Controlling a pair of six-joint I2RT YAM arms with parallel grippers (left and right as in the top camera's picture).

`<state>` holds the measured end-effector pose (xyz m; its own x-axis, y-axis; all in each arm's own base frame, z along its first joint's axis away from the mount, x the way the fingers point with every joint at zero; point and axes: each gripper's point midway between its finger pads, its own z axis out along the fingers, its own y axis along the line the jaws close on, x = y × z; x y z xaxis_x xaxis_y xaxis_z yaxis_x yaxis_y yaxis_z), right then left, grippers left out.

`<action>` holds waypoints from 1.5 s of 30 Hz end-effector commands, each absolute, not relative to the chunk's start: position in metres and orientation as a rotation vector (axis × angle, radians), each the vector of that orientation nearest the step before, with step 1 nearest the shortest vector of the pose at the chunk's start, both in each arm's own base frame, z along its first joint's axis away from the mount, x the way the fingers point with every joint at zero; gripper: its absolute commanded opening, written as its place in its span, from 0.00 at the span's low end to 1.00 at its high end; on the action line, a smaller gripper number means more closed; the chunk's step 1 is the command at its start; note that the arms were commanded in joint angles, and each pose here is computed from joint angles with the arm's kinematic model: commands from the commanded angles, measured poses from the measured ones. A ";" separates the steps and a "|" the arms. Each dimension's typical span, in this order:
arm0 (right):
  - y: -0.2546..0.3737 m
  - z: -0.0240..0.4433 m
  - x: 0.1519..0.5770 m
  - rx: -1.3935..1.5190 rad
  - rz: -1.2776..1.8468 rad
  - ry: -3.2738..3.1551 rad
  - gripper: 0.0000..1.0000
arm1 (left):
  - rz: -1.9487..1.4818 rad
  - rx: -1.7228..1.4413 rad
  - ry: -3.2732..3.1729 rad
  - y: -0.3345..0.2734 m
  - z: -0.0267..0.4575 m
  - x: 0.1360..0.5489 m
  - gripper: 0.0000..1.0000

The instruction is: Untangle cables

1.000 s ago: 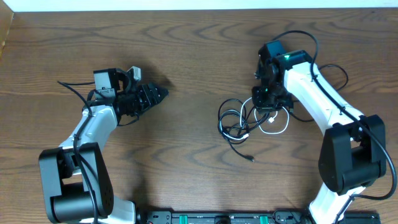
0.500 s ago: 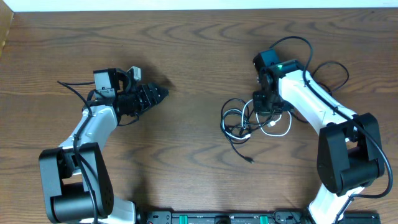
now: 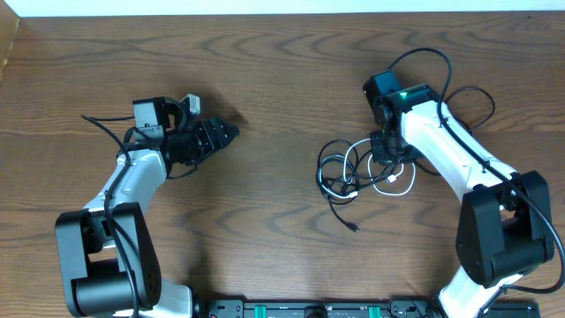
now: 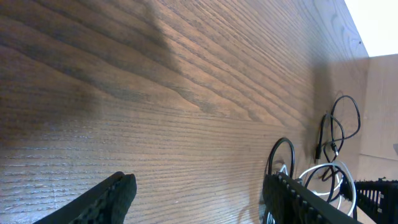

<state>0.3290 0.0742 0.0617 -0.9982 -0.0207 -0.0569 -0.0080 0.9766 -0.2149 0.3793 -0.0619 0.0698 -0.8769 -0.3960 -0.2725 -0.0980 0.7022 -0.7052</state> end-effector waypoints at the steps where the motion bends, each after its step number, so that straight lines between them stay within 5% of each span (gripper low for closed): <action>1: 0.066 0.061 0.329 -0.003 -0.381 3.035 0.21 | -1.004 -0.353 2.506 -0.063 0.069 0.379 0.71; 5: 0.084 0.060 0.336 -0.047 -0.192 3.039 0.16 | -1.004 -0.353 2.506 -0.063 0.069 0.379 0.70; 12: 0.118 0.092 0.323 -0.090 0.087 3.084 0.22 | -1.004 -0.353 2.506 -0.063 0.069 0.379 0.71; 21: 0.087 0.089 0.380 -0.034 -0.217 2.851 0.30 | -1.004 -0.353 2.506 -0.063 0.069 0.379 0.71; 26: 0.090 0.097 0.410 0.007 -0.138 2.740 0.30 | -1.004 -0.353 2.506 -0.063 0.069 0.379 0.71; 45: 0.117 0.041 0.392 -0.225 0.045 2.921 0.40 | -1.004 -0.353 2.506 -0.063 0.069 0.379 0.71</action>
